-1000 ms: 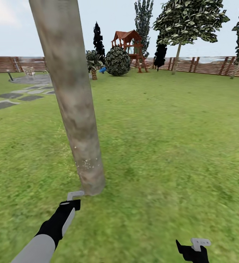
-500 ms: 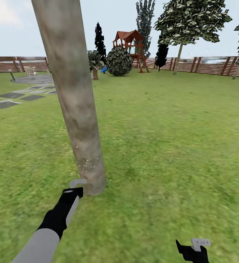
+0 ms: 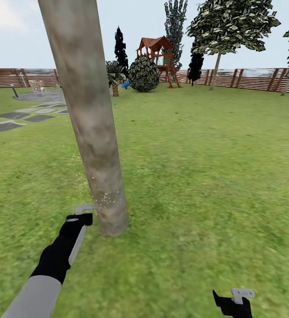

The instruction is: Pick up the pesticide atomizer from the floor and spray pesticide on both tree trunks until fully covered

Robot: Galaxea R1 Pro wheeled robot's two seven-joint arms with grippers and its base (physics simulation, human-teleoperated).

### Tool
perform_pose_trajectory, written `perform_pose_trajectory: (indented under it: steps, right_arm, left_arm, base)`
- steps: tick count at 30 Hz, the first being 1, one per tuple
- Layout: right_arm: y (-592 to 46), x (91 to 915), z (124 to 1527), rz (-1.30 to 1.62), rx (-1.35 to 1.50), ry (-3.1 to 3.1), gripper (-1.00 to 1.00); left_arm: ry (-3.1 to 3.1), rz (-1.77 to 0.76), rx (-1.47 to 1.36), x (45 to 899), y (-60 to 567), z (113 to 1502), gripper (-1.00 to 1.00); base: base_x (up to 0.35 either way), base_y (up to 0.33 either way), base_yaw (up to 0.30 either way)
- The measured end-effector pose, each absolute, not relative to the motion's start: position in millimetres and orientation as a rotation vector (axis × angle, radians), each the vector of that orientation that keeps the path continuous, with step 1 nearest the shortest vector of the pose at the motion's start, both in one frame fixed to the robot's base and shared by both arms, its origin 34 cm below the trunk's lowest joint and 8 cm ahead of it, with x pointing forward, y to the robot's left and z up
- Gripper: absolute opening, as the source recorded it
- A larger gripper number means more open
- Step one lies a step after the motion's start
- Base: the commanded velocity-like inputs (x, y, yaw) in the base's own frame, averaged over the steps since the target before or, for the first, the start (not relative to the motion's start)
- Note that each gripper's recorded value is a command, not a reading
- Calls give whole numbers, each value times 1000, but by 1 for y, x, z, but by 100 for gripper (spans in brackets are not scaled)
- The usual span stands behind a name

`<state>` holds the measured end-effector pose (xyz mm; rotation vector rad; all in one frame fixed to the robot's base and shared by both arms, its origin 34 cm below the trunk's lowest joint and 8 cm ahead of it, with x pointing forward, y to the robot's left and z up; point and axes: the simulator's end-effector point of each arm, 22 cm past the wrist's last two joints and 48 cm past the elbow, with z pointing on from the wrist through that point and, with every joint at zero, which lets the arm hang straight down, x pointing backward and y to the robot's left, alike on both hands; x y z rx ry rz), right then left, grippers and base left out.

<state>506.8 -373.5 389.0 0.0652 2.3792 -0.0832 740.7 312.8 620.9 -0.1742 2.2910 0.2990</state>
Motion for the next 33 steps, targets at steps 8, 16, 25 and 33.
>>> perform_pose_trajectory:
  steps: [8,16,25,33]
  right_arm:
    - [-373,507,389,-83,65,2380,100]
    - [-373,507,389,-83,65,2379,100]
    - [-373,507,389,-83,65,2379,100]
    - [-374,507,389,-83,66,2379,100]
  left_arm:
    - [2274,218,-92,750,252,663,-100]
    - [2251,274,-226,747,318,679,-100]
    - [2214,200,-100,755,261,709,-100]
    - [2280,149,-55,744,238,714,-100]
  base:
    - [0,0,0]
    - [0,0,0]
    - [0,0,0]
    - [0,0,0]
